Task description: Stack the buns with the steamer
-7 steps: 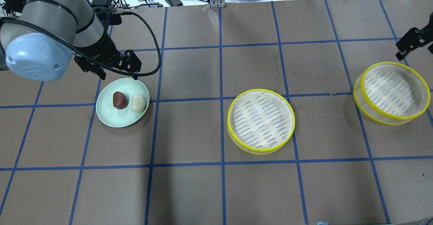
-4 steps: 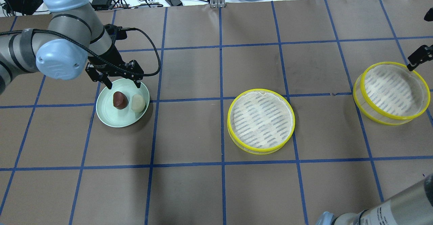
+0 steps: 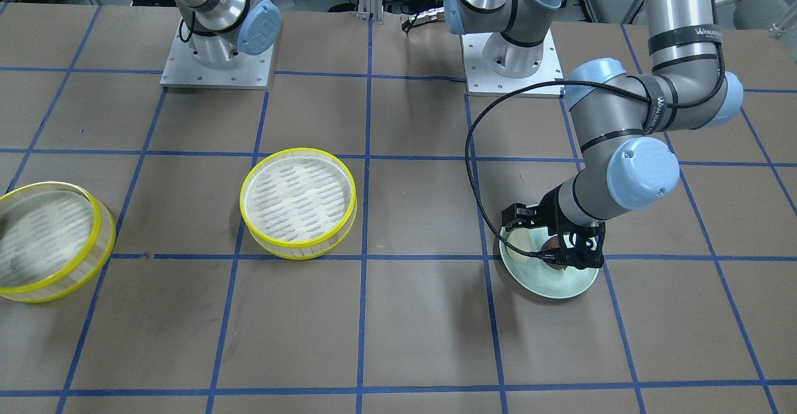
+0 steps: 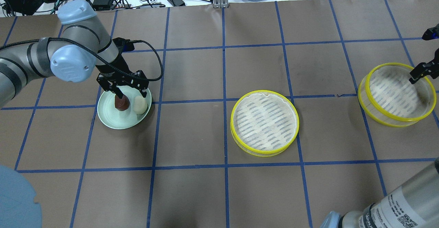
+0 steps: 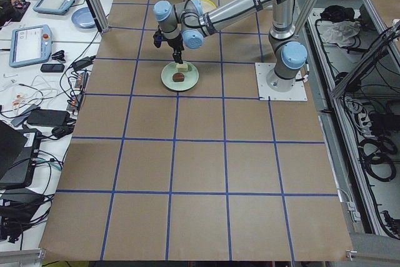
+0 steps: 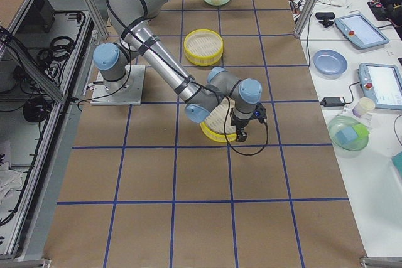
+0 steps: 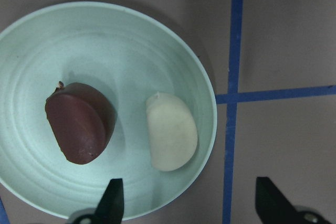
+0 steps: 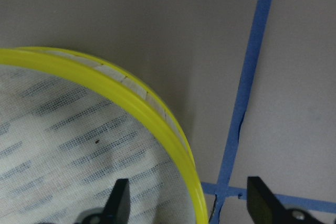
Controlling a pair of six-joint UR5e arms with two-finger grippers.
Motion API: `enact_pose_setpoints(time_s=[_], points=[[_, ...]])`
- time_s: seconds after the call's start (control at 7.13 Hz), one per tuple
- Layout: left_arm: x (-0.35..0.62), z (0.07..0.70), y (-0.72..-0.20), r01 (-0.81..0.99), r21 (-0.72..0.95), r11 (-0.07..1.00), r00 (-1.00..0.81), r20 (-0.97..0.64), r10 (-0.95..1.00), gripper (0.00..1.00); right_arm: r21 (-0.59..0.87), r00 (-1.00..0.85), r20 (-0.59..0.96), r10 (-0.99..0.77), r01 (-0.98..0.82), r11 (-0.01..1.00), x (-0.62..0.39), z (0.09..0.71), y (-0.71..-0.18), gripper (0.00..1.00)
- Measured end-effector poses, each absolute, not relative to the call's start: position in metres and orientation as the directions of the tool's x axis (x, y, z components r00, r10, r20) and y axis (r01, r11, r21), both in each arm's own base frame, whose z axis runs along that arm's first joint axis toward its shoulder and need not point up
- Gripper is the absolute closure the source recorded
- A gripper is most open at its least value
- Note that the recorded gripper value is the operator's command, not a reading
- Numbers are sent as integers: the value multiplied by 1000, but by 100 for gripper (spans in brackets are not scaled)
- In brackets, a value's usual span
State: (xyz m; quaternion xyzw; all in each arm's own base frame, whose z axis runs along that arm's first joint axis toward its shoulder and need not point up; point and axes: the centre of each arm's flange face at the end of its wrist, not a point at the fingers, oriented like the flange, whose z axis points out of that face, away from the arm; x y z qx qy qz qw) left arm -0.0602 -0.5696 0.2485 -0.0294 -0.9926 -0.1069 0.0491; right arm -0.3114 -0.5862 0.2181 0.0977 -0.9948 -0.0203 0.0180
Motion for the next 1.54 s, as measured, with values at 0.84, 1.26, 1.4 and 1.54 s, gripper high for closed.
enact_pose_setpoints(time_s=[0.84, 1.26, 1.4, 1.54], points=[[-58, 204, -578, 95, 261, 961, -990, 122, 65, 91, 49, -991, 15, -133, -132, 990, -295, 263, -575, 100], [-56, 193, -581, 95, 278, 956, -990, 123, 63, 100, 71, -995, -91, -38, -44, 996, -250, 286, -561, 100], [-55, 193, -582, 95, 277, 956, -991, 121, 63, 100, 76, -995, -99, 2, -6, 997, -221, 295, -551, 100], [-54, 198, -584, 91, 267, 959, -991, 117, 61, 100, 87, -994, -102, 41, 33, 996, -191, 299, -538, 100]])
